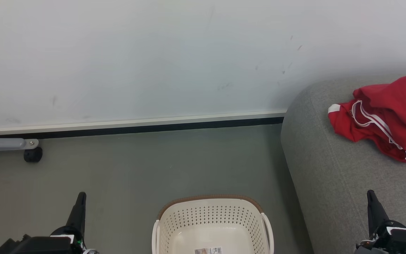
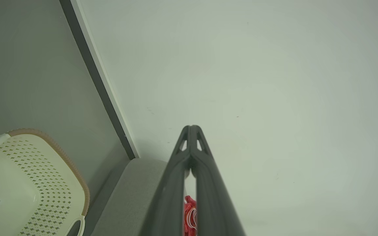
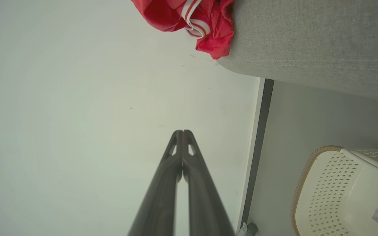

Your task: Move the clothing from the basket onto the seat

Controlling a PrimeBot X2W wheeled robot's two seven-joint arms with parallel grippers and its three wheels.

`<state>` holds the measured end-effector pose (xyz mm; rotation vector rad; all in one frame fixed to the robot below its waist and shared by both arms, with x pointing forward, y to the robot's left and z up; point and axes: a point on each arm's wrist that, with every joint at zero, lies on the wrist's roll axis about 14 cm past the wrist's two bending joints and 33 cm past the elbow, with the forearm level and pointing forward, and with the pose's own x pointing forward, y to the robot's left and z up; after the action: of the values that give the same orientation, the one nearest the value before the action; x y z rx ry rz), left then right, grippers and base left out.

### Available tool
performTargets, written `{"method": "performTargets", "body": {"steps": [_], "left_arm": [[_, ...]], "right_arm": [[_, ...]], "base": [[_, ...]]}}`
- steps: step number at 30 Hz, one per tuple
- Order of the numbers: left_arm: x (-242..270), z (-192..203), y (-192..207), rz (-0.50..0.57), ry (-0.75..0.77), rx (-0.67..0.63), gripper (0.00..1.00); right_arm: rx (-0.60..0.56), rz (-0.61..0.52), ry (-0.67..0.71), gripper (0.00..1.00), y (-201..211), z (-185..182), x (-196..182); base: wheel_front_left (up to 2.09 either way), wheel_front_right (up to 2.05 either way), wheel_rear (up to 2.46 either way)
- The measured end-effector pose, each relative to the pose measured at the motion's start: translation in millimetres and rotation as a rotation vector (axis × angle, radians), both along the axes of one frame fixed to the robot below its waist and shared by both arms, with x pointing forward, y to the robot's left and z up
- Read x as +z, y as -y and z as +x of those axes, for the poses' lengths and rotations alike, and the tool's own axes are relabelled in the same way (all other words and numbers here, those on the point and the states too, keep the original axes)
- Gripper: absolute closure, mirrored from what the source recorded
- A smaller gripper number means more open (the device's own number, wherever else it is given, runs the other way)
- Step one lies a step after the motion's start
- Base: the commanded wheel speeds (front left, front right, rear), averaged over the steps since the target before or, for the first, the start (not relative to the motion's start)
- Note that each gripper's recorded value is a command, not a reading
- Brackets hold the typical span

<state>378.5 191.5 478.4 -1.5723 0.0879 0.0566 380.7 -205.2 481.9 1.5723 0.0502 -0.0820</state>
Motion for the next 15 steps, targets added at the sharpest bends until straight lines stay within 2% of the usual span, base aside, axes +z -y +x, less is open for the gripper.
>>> {"method": "performTargets", "body": {"steps": [15], "left_arm": [[0.0,0.0,0.0,0.0,0.0,0.0,1.0]], "right_arm": [[0.0,0.0,0.0,1.0,0.0,0.0,0.0]], "base": [[0.0,0.0,0.0]]}}
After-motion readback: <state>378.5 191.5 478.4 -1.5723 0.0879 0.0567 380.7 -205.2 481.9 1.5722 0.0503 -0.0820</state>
